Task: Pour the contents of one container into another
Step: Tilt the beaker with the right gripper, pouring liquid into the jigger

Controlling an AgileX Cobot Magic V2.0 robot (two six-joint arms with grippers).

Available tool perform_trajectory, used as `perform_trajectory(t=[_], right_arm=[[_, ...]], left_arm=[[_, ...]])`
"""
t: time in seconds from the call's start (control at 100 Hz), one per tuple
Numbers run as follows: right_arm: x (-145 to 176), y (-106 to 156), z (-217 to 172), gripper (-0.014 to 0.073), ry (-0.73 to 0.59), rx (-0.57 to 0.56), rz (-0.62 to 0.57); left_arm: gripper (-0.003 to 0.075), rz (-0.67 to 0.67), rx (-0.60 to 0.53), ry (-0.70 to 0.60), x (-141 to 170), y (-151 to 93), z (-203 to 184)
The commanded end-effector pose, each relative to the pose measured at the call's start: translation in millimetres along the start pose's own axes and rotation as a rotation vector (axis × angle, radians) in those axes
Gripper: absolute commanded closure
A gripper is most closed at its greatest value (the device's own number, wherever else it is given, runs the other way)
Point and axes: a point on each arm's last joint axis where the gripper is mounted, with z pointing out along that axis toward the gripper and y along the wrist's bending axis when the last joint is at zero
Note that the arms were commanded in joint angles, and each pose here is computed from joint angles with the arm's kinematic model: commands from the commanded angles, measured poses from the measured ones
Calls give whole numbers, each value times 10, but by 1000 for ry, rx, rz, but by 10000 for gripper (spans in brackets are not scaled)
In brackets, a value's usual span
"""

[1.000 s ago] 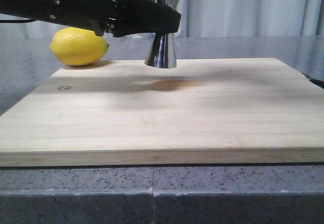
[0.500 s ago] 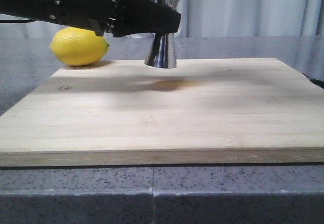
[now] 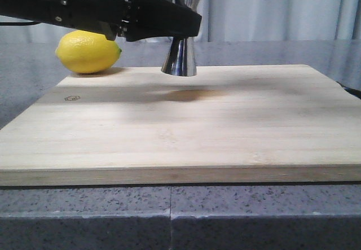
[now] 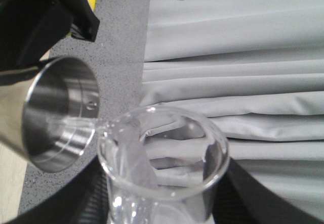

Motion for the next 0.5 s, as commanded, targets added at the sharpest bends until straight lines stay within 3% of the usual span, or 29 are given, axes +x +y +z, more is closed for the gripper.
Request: perform_trajectory(t=[0.0,0.49], right_arm=[[-36,-221,-131,390,-17,77,-23],[-36,-218,-131,390,-16,73,-56]], left_arm=[[739,43,41,-138,-355,-106,-57],[739,43,41,-138,-355,-106,-57]])
